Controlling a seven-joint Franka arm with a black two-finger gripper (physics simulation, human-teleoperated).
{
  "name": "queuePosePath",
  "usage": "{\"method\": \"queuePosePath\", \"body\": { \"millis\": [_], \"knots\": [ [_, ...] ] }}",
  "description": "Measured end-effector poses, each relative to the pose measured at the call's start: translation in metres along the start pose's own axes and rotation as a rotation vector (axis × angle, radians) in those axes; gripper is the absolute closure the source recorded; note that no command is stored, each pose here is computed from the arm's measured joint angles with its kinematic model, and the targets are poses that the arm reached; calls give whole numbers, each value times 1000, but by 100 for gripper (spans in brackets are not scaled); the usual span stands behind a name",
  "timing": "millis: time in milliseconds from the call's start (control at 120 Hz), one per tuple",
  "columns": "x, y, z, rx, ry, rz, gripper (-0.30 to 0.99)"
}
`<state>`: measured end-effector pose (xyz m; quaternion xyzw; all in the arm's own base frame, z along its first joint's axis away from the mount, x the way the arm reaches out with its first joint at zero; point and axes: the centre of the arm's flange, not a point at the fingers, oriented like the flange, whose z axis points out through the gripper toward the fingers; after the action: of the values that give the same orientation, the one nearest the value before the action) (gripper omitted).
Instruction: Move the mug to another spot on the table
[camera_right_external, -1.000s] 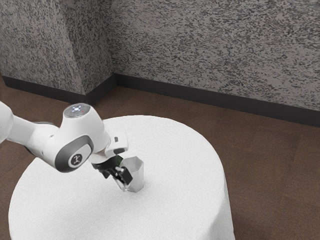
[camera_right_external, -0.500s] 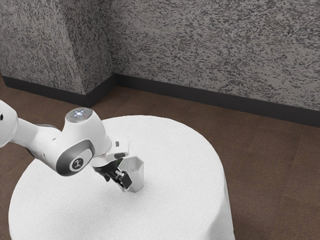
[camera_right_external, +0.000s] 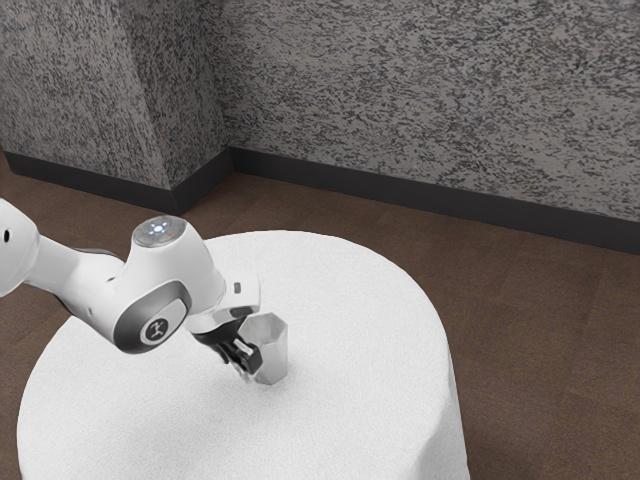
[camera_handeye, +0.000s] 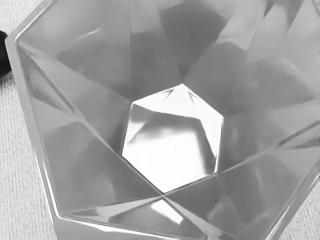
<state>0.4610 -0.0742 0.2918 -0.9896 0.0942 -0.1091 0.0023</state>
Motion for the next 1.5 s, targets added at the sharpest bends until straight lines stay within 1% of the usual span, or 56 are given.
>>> {"method": "queuePosePath", "body": {
  "millis": [117, 150, 383, 567, 633, 808, 875, 1008, 1100, 1192, 1275, 1383, 1500],
  "knots": [
    [0, 0, 0, -1, 4, -4, 50],
    [0, -1, 1, -2, 5, -6, 53],
    [3, -4, -4, 0, 20, -18, 62],
    [8, -7, -29, -6, 73, -26, 63],
    [-1, -9, -37, -11, 80, -35, 66],
    [-44, -31, -42, -12, 68, -95, 74],
    [-62, -39, -41, -4, 73, -108, 76],
    [-70, -57, -50, 57, 128, -52, 78],
    [-71, -62, -53, 77, 164, -20, 76],
    [-78, -73, -49, 80, 185, -31, 75],
    [-79, -77, -42, 80, 202, -30, 77],
    [-79, -81, -36, 78, 221, -37, 74],
    [-81, -82, -25, 74, 220, -36, 75]
  ]
}}
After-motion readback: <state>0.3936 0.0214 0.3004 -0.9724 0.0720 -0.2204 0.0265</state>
